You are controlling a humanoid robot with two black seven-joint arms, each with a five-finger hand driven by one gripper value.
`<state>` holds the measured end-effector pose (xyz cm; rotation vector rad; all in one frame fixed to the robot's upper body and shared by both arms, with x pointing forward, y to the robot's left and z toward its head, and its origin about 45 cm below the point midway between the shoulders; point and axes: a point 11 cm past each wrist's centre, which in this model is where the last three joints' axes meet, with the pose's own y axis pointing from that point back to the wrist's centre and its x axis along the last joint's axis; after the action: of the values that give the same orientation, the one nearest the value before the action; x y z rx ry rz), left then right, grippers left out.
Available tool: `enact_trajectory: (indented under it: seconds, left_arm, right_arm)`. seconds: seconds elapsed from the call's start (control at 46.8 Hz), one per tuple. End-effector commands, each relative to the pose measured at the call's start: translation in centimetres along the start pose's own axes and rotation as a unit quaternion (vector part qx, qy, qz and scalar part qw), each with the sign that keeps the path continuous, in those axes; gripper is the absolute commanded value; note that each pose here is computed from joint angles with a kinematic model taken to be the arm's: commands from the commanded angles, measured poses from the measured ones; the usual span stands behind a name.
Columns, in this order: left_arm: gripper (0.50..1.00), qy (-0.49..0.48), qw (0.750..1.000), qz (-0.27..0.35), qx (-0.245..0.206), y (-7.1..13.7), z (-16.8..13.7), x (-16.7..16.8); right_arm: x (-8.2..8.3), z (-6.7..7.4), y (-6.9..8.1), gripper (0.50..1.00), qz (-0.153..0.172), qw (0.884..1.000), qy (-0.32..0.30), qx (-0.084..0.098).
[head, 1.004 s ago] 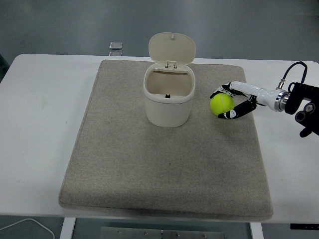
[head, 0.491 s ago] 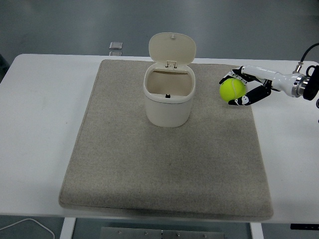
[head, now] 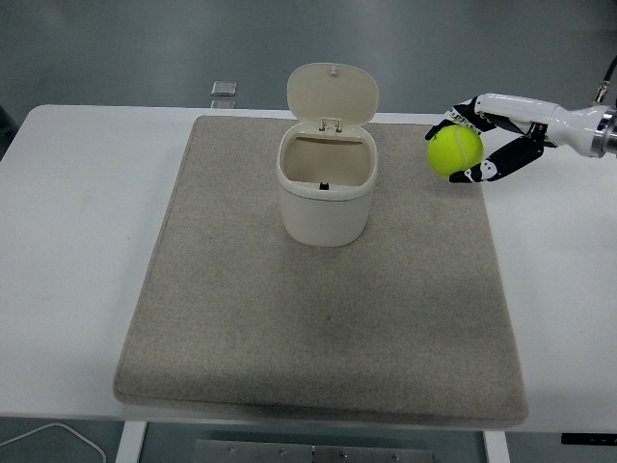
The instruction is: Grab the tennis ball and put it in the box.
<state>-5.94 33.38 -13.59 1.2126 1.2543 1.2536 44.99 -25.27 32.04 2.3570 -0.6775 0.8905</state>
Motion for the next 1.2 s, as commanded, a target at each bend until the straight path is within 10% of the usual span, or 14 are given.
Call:
enact_trajectory:
  seconds: [0.0,0.556,1.175]
  left_arm:
    - [0.996,0.0,1.0,0.0,0.0,0.0,0.0,0.0]
    - [0.996,0.0,1.0,0.0,0.0,0.0,0.0,0.0]
    - [0.996,0.0,1.0,0.0,0.0,0.0,0.0,0.0]
  right_arm:
    - [-0.2,-1.3,-1.1,0.5,-0.011,1.0,-0.001,0.021]
    - [-1.2,-9.2,-5.5,0.5,-0.053,0.988,0.007,0.142]
    - [-2.3,-9.0,-8.1,0.5,-0.026,0.991,0.018,0.132]
